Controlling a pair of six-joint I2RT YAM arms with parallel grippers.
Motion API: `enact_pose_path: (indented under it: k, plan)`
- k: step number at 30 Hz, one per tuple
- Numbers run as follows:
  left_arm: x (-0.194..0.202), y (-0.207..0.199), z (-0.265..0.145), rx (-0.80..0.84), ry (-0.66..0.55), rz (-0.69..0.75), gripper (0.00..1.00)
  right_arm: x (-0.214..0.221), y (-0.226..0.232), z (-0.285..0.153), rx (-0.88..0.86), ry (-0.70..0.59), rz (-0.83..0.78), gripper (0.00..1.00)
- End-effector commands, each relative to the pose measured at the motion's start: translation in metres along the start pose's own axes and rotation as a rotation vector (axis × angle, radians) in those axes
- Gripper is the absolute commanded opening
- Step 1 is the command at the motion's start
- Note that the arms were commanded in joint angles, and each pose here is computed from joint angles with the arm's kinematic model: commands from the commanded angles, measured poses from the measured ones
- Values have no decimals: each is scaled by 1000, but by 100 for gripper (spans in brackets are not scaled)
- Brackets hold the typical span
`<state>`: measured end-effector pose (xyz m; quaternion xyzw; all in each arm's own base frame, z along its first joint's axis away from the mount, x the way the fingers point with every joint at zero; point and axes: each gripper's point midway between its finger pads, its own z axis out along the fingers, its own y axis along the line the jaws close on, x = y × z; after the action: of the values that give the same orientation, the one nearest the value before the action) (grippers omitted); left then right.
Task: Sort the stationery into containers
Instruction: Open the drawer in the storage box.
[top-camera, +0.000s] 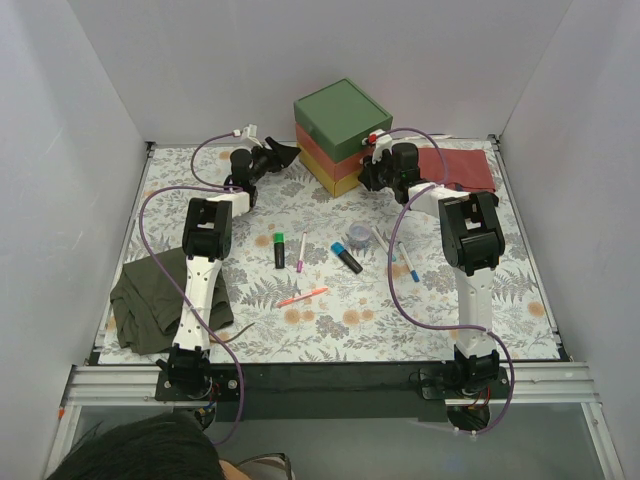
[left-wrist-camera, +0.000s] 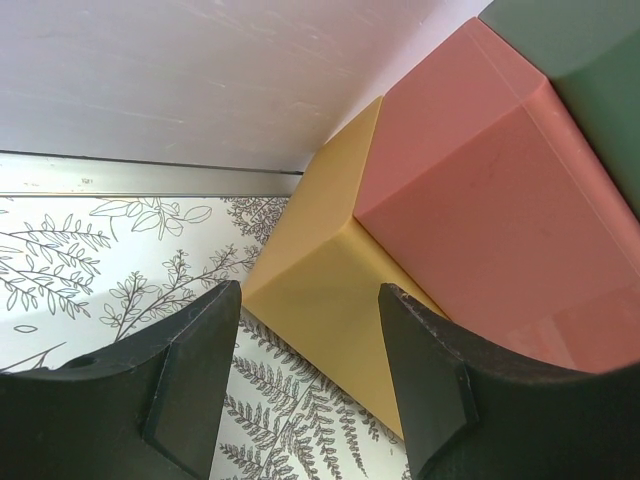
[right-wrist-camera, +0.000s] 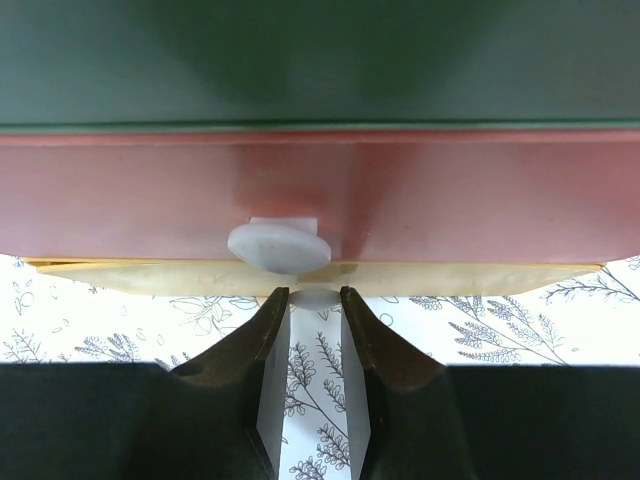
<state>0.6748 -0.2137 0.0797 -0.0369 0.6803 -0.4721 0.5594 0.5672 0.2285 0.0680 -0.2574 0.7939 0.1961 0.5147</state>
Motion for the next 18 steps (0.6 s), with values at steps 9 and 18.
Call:
enact_pose_path:
  k: [9, 18]
  plan:
    - [-22, -11, 0, 14, -35, 36, 58, -6, -2, -26, 45, -10, -65, 1]
    - [-23, -15, 0, 19, -34, 45, 58, -8, 6, -51, 53, -8, -54, 1]
